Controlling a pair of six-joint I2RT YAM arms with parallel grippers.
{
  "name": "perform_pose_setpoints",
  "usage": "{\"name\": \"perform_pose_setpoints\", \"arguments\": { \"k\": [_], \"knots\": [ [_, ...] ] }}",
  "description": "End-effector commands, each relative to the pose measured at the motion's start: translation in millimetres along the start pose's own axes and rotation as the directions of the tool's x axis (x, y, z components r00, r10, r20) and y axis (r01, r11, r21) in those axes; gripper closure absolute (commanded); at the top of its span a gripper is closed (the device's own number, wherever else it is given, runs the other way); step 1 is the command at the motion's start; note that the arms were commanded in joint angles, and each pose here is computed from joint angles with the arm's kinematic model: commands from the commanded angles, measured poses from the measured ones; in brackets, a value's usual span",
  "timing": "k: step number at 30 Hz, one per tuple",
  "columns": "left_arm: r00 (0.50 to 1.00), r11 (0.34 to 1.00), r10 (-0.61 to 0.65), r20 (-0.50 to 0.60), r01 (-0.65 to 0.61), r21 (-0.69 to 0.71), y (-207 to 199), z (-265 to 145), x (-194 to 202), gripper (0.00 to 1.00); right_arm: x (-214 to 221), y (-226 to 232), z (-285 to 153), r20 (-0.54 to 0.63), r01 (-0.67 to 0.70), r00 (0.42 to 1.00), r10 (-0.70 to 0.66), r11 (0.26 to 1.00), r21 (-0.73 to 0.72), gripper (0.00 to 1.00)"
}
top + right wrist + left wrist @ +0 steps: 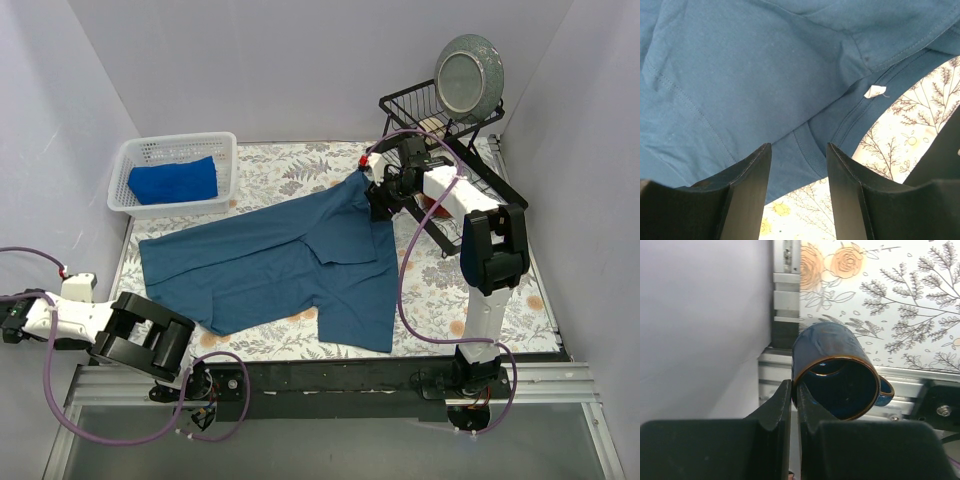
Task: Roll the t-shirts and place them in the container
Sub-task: Fold the T-shirt at the center of the board.
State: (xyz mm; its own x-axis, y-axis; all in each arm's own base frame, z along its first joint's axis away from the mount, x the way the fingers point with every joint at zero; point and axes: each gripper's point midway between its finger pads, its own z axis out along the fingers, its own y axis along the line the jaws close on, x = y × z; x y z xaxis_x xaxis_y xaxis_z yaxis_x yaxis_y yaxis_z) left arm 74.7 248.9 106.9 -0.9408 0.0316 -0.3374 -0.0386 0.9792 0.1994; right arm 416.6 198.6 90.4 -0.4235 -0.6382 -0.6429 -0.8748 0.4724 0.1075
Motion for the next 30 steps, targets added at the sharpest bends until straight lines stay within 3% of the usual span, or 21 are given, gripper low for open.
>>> {"name": "perform_pose_setpoints", "arguments": {
  "k": [1,10,11,14,15,18,19,20,22,23,26,30],
  "knots": [
    [0.999,1.000,0.001,0.052,-0.001,-0.005,-5.9,3.3,-6.5,1.00,2.3,3.1,5.2,0.008,0.000,1.000,0.000,1.000,-0.023,0.44],
    [0.999,0.999,0.012,0.050,-0.010,-0.039,2.6,2.7,-6.9,1.00,7.5,4.4,8.5,0.000,-0.007,1.000,0.007,1.000,-0.028,0.44],
    [0.999,0.999,0.015,0.046,-0.013,-0.037,3.3,2.9,-6.4,0.97,9.0,4.7,8.6,-0.002,-0.010,1.000,0.010,0.999,-0.031,0.44],
    [0.999,0.999,0.025,0.046,-0.023,-0.049,7.0,-1.4,-8.1,0.72,9.0,4.7,9.2,-0.001,-0.010,1.000,0.010,0.999,-0.032,0.44],
    [0.998,0.998,0.027,0.052,-0.025,-0.049,7.6,-4.7,-10.5,0.68,9.5,4.5,9.4,-0.002,-0.010,1.000,0.010,0.999,-0.031,0.44],
    [0.991,0.998,0.043,0.129,-0.037,-0.044,14.4,-30.1,-34.9,0.59,9.7,3.7,10.3,0.001,-0.009,1.000,0.009,1.000,-0.027,0.44],
    [0.983,0.999,0.023,0.182,-0.031,0.042,-3.9,-37.1,-45.7,0.56,11.0,4.7,12.0,-0.002,-0.012,1.000,0.012,0.999,-0.032,0.44],
    [0.973,0.997,0.068,0.218,-0.076,0.030,3.4,-54.8,-59.3,0.55,11.9,5.4,13.0,-0.004,-0.016,1.000,0.016,0.999,-0.036,0.44],
    [0.959,0.988,0.028,0.282,-0.069,0.136,-15.4,-64.8,-76.5,0.52,15.3,7.2,14.6,-0.011,-0.029,1.000,0.028,0.998,-0.048,0.45],
    [0.951,0.990,0.019,0.309,-0.061,0.125,-14.0,-73.2,-89.3,0.51,17.0,7.9,15.2,-0.014,-0.031,0.999,0.031,0.998,-0.050,0.45],
    [0.921,0.976,0.092,0.380,-0.158,0.147,-42.6,-82.0,-126.0,0.46,7.9,7.2,10.8,0.016,-0.013,1.000,0.014,0.999,-0.043,0.45],
    [0.893,0.921,0.059,0.447,-0.222,0.320,-105.1,-74.3,-177.1,0.43,-12.6,0.7,3.8,0.071,0.019,0.997,-0.018,1.000,-0.017,0.45]
  ]
}}
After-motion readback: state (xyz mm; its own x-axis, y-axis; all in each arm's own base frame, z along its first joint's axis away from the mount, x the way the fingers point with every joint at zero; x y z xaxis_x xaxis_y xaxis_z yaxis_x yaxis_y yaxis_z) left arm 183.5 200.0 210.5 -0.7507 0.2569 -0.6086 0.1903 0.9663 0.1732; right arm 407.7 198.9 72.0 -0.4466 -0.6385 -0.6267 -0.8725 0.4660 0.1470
